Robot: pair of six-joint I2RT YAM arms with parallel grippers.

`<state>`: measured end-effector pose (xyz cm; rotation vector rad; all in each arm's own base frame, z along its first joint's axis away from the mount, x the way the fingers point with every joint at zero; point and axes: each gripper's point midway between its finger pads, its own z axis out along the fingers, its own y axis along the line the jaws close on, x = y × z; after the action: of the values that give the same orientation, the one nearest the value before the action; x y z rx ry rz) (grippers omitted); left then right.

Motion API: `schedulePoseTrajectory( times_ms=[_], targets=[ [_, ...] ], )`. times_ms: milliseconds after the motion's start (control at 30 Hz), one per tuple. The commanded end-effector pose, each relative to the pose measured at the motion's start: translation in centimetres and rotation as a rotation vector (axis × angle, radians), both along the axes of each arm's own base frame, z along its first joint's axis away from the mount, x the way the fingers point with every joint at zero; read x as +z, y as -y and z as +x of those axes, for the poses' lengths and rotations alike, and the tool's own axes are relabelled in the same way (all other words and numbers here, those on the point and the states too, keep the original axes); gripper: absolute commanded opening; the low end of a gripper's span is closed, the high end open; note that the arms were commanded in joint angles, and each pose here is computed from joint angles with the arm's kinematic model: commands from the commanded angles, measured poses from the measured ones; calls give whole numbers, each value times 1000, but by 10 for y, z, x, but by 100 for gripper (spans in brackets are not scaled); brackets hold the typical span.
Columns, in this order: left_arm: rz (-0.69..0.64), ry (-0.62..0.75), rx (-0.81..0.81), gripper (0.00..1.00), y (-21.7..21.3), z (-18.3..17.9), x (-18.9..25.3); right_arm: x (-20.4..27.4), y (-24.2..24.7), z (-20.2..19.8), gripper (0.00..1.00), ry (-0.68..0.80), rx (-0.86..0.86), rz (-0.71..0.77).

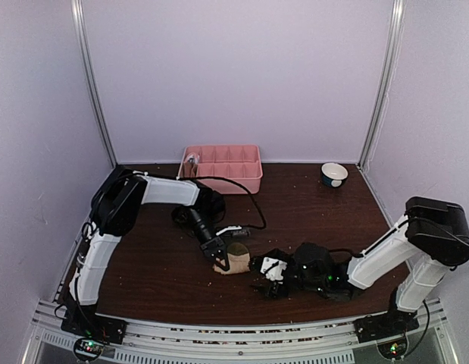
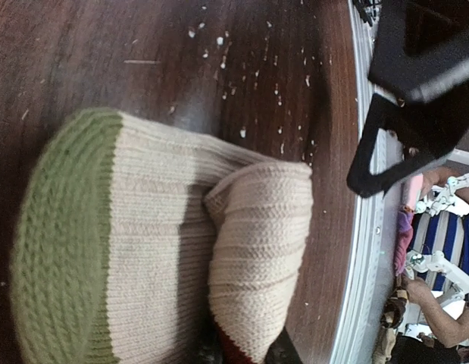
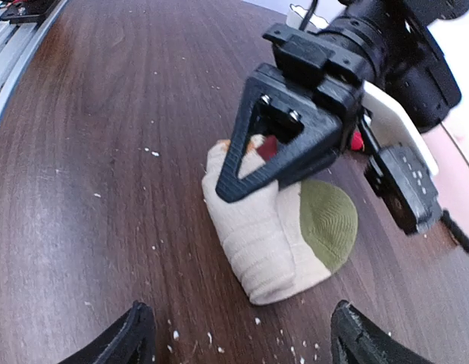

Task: Roll the socks
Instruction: Roll the sock at the center of the board.

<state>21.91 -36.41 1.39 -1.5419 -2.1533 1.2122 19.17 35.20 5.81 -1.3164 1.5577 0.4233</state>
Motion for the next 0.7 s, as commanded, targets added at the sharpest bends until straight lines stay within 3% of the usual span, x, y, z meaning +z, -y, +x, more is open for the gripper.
schedulePoseTrajectory(
  times_ms=[0,267,533,667],
  targets=[
    [374,25,-61,0,-63,-3,-81,-9,-16,-1,79,158,94,-178],
    [435,21,-78,0,-71,-3,-94,-33,-51,1,52,177,237,-327],
    [428,14,-108,0,-71,-5,-92,-50,-54,23,44,150,225,-372],
    [415,3,-117,0,-67,-6,-90,-61,-52,22,35,104,246,-406]
  ],
)
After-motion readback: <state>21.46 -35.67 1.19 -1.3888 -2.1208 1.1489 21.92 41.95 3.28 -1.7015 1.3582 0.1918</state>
